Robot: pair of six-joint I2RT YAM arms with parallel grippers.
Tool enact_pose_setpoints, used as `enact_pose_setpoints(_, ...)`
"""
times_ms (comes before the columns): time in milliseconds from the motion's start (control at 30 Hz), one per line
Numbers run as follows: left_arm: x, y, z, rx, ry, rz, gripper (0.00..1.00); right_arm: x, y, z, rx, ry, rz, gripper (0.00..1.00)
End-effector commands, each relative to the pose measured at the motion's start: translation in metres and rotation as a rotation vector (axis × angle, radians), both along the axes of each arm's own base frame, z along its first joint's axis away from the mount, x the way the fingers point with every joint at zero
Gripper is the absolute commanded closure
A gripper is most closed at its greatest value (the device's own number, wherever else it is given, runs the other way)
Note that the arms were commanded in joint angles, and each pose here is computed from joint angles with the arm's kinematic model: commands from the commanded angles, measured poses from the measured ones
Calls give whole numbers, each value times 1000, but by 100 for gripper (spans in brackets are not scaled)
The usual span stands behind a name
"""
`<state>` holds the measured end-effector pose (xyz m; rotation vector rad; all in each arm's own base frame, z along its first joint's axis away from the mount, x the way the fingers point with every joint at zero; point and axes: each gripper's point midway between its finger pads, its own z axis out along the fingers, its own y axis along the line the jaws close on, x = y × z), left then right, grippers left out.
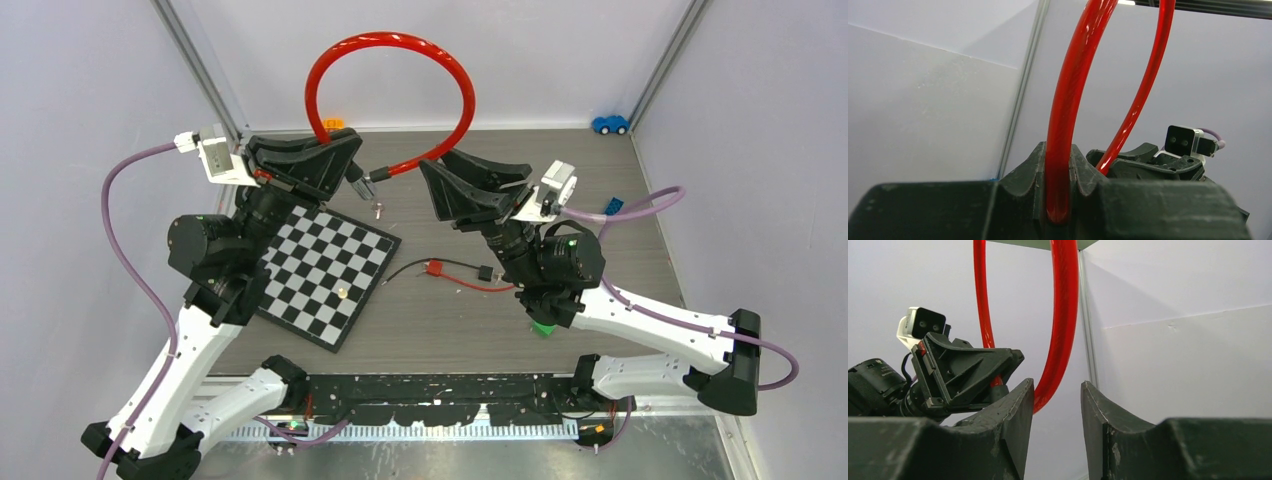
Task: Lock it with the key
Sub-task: Lock the lock.
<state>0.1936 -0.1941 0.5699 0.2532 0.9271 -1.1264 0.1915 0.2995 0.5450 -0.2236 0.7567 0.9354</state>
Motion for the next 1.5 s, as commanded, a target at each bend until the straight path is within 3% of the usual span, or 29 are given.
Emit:
enact_pose_setpoints(0, -21, 13, 26, -62, -86, -4, 100, -11, -7, 24, 78, -20, 68, 56)
enact_pose_setpoints(167, -21, 12, 25, -62, -86, -6, 100, -15, 0, 27, 81, -24, 112, 61)
enact_pose_setpoints(267, -22, 13, 26, -65, -86, -7, 100, -15, 4, 26, 80, -24, 124, 73)
enact_pose_setpoints(400, -23, 13, 26, -66, -86, -7, 100, -13, 10, 23, 77, -14, 134, 99)
enact_pose_setpoints(1467, -18, 8, 26, -75, -77, -27, 100, 5, 73, -40, -19, 113, 217, 99)
